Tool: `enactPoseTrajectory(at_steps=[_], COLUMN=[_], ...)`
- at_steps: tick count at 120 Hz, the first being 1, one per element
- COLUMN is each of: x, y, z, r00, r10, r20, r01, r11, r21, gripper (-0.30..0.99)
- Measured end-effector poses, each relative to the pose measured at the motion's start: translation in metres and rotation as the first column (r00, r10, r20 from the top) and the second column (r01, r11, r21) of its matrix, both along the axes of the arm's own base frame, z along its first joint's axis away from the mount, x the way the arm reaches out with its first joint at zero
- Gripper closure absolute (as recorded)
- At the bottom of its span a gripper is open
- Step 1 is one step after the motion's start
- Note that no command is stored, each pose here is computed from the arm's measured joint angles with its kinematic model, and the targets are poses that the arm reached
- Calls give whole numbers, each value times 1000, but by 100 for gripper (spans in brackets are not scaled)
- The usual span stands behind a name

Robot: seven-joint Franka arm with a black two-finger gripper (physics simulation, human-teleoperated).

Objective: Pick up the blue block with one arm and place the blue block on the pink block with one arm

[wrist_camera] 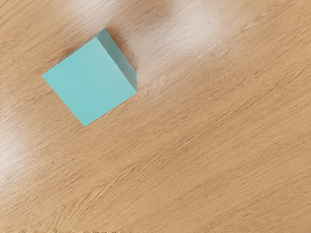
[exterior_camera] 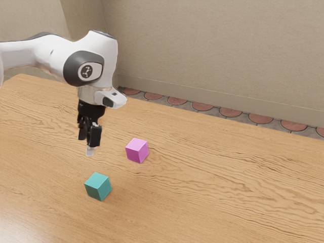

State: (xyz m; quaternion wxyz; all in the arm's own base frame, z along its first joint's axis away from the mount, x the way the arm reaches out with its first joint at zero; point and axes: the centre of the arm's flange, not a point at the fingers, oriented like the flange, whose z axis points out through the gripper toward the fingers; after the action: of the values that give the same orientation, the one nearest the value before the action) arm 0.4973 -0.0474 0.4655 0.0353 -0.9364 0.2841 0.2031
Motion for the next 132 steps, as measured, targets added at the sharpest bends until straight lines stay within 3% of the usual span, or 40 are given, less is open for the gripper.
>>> enactPoseTrajectory(at_steps=[36, 84, 113, 132], x=[-42, -51, -30, -14], y=[77, 108, 100, 80], z=[-52, -91, -109, -133], r00=[963, 912, 908, 919], r10=[269, 407, 409, 389], r20=[-9, 59, 88, 73], r01=[-268, -411, -415, -392], r11=[960, 907, 908, 919], r21=[83, 95, 62, 35], gripper=[0, 0, 0, 0])
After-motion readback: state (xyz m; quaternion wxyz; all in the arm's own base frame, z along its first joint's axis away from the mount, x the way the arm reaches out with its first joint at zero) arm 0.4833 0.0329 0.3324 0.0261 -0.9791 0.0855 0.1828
